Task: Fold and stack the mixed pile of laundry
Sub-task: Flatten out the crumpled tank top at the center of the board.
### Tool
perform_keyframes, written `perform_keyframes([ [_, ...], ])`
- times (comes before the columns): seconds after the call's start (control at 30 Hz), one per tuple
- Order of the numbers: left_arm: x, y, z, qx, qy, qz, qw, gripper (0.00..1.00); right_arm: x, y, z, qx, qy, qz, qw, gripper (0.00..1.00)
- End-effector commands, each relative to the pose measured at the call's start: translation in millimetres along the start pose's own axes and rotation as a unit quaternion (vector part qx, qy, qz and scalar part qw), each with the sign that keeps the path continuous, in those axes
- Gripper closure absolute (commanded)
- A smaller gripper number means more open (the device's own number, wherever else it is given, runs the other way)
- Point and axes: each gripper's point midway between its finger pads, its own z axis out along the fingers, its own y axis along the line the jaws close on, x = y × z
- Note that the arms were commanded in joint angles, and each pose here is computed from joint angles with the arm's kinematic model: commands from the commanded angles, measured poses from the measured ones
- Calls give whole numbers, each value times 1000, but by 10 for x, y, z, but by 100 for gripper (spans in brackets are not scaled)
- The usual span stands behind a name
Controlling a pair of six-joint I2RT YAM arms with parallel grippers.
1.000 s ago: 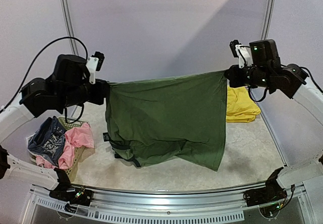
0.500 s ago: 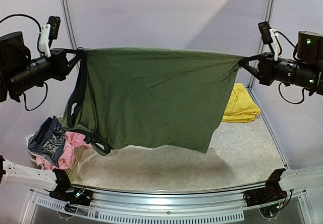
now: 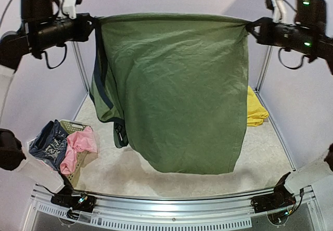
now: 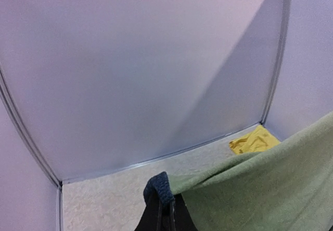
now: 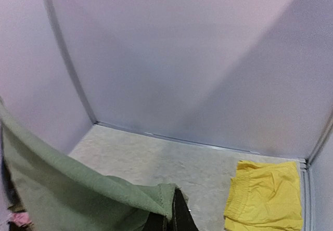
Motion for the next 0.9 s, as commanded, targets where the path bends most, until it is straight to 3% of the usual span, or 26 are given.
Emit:
perform_keyframes([
  [0.0,1047,504,1132,-48,177,-33,982,100,943,-832,1332,205,149,-4,967,100],
  [0.07,1664,646,1673,-31,262,-74,962,100,1263,-1173,1820,232,197,21,952,100],
  [0.1,2208,670,2025,-13,328,-100,939,99,1384,-1303,2006,239,215,31,947,100],
  [0.17,2887,832,2428,-14,398,-139,907,92,1967,-1574,2552,241,273,51,930,93],
  [0.2,3217,910,2582,-19,426,-154,891,83,2279,-1673,2772,234,300,62,923,83],
  [0.23,3482,972,2700,-19,447,-169,878,76,2664,-1765,2961,229,331,70,913,68],
  [0.3,3836,1031,2845,-16,468,-185,864,63,2980,-1868,3114,226,347,80,907,36],
  [0.4,4000,1062,2889,-24,465,-185,866,41,3046,-1869,3176,213,339,82,913,16],
  [0.47,3881,1066,2891,-25,438,-184,879,11,2896,-1827,3135,203,322,77,921,13],
  [0.5,3822,1068,2878,-27,427,-180,886,2,2852,-1814,3118,201,318,76,924,12],
  [0.7,3628,1032,2687,-60,406,-128,903,0,2725,-1630,2904,178,303,73,933,12],
  [0.87,3730,875,2397,-93,410,-82,903,2,2978,-1309,2613,126,325,78,934,13],
])
